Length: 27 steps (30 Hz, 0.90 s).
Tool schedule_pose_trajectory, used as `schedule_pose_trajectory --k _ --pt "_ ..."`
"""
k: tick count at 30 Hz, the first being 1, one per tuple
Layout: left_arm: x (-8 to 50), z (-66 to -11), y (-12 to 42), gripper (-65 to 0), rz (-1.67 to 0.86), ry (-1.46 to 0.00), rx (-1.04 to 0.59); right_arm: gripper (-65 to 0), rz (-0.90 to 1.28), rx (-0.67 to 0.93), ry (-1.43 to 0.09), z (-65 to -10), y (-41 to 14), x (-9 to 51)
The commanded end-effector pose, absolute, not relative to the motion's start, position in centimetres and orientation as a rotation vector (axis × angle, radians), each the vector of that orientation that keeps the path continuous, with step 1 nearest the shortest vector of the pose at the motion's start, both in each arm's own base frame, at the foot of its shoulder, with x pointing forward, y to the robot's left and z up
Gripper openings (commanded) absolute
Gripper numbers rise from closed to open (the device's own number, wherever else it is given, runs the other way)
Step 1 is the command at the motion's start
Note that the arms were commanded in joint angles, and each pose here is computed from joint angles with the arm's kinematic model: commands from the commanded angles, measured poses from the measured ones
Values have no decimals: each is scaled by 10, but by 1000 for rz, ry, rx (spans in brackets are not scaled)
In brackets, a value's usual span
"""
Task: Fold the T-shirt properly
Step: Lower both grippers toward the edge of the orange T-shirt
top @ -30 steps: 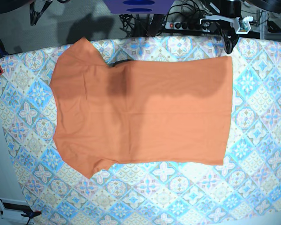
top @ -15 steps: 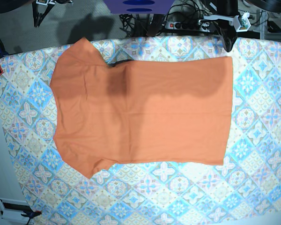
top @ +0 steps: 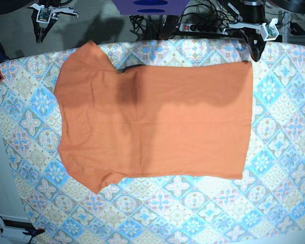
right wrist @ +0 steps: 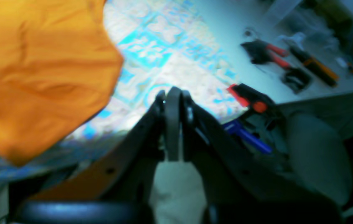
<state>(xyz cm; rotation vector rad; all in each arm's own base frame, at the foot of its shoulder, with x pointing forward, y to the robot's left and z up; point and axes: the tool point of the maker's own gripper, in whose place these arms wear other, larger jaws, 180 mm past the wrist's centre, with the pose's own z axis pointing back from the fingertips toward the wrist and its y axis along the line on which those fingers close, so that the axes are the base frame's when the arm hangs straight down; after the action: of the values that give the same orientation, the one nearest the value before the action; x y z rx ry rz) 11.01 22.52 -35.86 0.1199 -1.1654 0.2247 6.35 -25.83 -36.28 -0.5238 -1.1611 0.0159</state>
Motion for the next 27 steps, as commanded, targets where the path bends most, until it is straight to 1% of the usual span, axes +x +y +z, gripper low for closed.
schedule_pose_trajectory --k 1,6,8,12,17,21,27 --pt "119 -352 221 -650 206 -1171 102 -650 45 -528 -1184 -353 -256 69" --pt "137 -370 225 -650 165 -931 77 -650 136 -513 -1168 -346 -238 90" --pt "145 -370 225 -650 136 -879 70 -650 142 -498 -1177 -342 -231 97" --pt "157 -367 227 -650 128 -894 71 -650 121 -468 -1136 -350 -224 105" --pt "160 -363 235 -650 136 -905 92 -650 97 -459 -1103 -359 -224 113" --pt "168 -359 239 -650 139 -925 100 -650 92 -461 -1117 -356 -224 117" --pt "183 -359 264 -650 179 -839 138 -650 107 -468 -1218 -339 -220 129"
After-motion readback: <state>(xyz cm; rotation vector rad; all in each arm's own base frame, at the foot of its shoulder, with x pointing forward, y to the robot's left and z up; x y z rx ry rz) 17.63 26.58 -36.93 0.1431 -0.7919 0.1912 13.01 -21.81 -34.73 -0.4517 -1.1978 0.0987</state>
